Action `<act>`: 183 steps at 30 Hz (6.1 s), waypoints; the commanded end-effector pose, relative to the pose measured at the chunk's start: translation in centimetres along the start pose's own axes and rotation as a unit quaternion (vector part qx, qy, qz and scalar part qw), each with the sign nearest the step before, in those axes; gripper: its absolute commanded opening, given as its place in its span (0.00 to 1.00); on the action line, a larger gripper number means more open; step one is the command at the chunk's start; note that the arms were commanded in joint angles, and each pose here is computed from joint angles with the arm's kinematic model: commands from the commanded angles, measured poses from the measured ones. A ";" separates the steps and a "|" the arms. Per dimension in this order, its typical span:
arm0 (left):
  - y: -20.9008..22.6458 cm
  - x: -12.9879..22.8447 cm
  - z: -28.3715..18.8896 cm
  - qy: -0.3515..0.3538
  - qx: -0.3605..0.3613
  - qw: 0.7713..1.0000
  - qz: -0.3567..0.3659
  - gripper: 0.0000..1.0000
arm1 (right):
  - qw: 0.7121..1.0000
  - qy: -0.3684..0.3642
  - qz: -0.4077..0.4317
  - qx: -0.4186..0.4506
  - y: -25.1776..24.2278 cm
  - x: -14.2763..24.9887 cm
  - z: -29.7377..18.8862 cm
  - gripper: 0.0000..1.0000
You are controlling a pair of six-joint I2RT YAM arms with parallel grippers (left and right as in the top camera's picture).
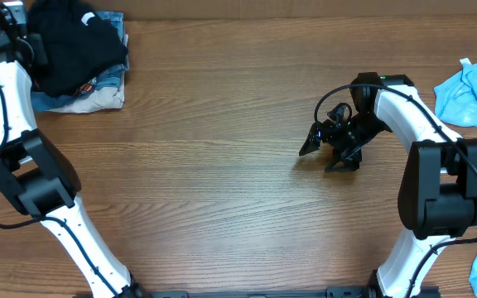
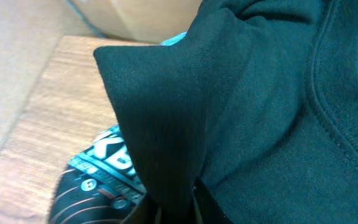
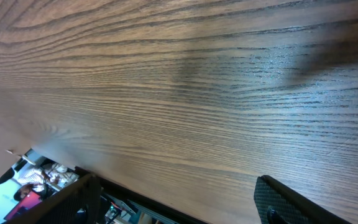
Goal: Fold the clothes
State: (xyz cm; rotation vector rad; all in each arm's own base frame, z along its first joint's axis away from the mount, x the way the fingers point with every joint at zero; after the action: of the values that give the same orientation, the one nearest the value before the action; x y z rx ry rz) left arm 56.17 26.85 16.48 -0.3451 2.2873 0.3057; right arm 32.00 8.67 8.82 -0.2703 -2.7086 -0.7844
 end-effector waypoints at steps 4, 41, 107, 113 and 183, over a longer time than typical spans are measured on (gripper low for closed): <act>3.1 -1.1 -1.0 -0.015 -0.046 0.999 -0.020 0.18 | 1.000 -0.019 -0.015 -0.001 0.8 0.0 -1.0 0.82; -4.0 -3.6 -0.6 -0.065 0.002 0.991 -0.117 0.04 | 0.999 -0.029 -0.023 0.001 0.8 -0.5 -1.1 0.82; -5.1 -3.9 -2.5 -0.050 0.009 0.993 -0.107 0.15 | 0.999 -0.037 -0.027 0.013 0.5 -0.8 -1.1 0.82; -1.9 0.6 2.0 0.003 -0.016 0.992 -0.124 0.25 | 0.999 -0.037 -0.027 0.013 0.5 -0.8 -1.1 0.82; -12.2 15.9 -60.4 -0.139 0.402 0.901 0.084 1.00 | 0.880 -0.442 -0.172 -0.022 5.1 23.7 -17.0 0.73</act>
State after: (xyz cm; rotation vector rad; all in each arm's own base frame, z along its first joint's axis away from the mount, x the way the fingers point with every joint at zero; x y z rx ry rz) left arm 10.47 -5.76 45.35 0.2553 1.9730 -0.4635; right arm 16.18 5.91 32.49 -0.1633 -3.6276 -0.9522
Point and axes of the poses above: each gripper's point midway between its finger pads, its own z axis out along the fingers, its own y axis along the line the jaws close on, x = y × z, the point moved 4 cm from there along -z, back along the fingers, and after that the axes turned 4 degrees about -z, right-handed, at the moved point
